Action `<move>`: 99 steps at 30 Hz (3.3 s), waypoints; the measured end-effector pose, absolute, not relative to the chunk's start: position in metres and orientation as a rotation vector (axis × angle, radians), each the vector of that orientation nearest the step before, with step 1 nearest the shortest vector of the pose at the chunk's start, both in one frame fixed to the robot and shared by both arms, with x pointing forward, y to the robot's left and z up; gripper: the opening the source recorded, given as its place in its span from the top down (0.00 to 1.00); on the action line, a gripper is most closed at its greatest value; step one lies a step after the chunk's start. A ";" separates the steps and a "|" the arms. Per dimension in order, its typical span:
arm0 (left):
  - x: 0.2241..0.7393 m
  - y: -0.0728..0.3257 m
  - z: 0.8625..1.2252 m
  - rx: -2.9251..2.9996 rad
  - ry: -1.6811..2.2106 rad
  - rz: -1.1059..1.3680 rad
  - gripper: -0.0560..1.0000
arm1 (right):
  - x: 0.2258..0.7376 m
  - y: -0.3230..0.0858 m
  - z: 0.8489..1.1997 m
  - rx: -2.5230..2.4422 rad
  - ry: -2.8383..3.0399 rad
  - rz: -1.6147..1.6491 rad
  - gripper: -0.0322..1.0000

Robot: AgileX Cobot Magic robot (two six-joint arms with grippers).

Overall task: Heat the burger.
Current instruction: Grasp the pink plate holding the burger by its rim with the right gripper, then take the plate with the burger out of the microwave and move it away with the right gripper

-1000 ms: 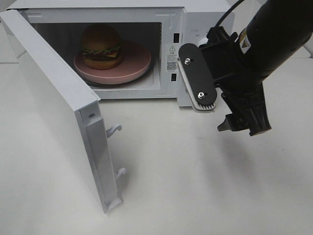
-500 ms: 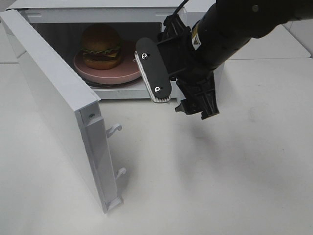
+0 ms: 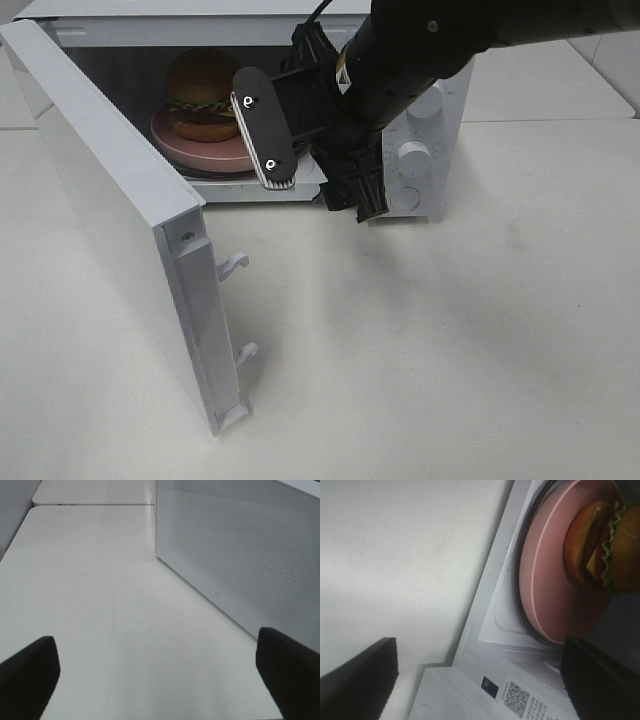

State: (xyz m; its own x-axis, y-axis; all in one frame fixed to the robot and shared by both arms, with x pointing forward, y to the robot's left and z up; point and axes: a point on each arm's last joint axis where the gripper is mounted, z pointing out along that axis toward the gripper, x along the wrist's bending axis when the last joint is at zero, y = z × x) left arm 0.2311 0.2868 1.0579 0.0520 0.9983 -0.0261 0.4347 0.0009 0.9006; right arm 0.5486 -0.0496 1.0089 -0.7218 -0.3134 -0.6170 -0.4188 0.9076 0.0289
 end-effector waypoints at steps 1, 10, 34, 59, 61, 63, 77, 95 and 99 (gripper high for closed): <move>0.231 0.287 1.058 1.546 1.492 0.909 0.01 | 0.553 -0.046 1.006 -0.506 2.437 0.227 0.14; 0.231 0.287 1.058 1.546 1.492 0.909 0.01 | 0.569 -0.032 0.990 -0.440 2.463 0.247 0.14; 0.231 0.287 1.058 1.546 1.492 0.909 0.01 | 0.619 0.011 0.954 -0.329 2.467 0.290 0.18; 0.231 0.287 1.058 1.546 1.492 0.909 0.01 | 0.659 0.023 0.922 -0.187 2.500 0.289 0.22; 0.231 0.287 1.058 1.546 1.492 0.909 0.01 | 0.662 0.023 0.920 -0.177 2.500 0.293 0.22; 0.231 0.287 1.058 1.546 1.492 0.909 0.01 | 0.663 0.023 0.919 -0.172 2.499 0.294 0.23; 0.231 0.287 1.058 1.546 1.492 0.909 0.01 | 0.663 0.026 0.919 -0.181 2.509 0.280 0.87; 0.231 0.287 1.058 1.546 1.492 0.910 0.01 | 0.633 0.019 0.923 -0.424 2.505 0.194 0.88; 0.231 0.287 1.058 1.546 1.492 0.910 0.01 | 0.628 0.017 0.923 -0.435 2.508 0.196 0.88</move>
State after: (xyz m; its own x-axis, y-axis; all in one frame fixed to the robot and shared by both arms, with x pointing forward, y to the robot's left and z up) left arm 0.2311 0.2868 1.0579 0.0515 0.9984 -0.0253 0.4347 0.0004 0.9006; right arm 0.6278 0.0166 0.9229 -0.7786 -0.2642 -0.5692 -0.3495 0.9359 0.0437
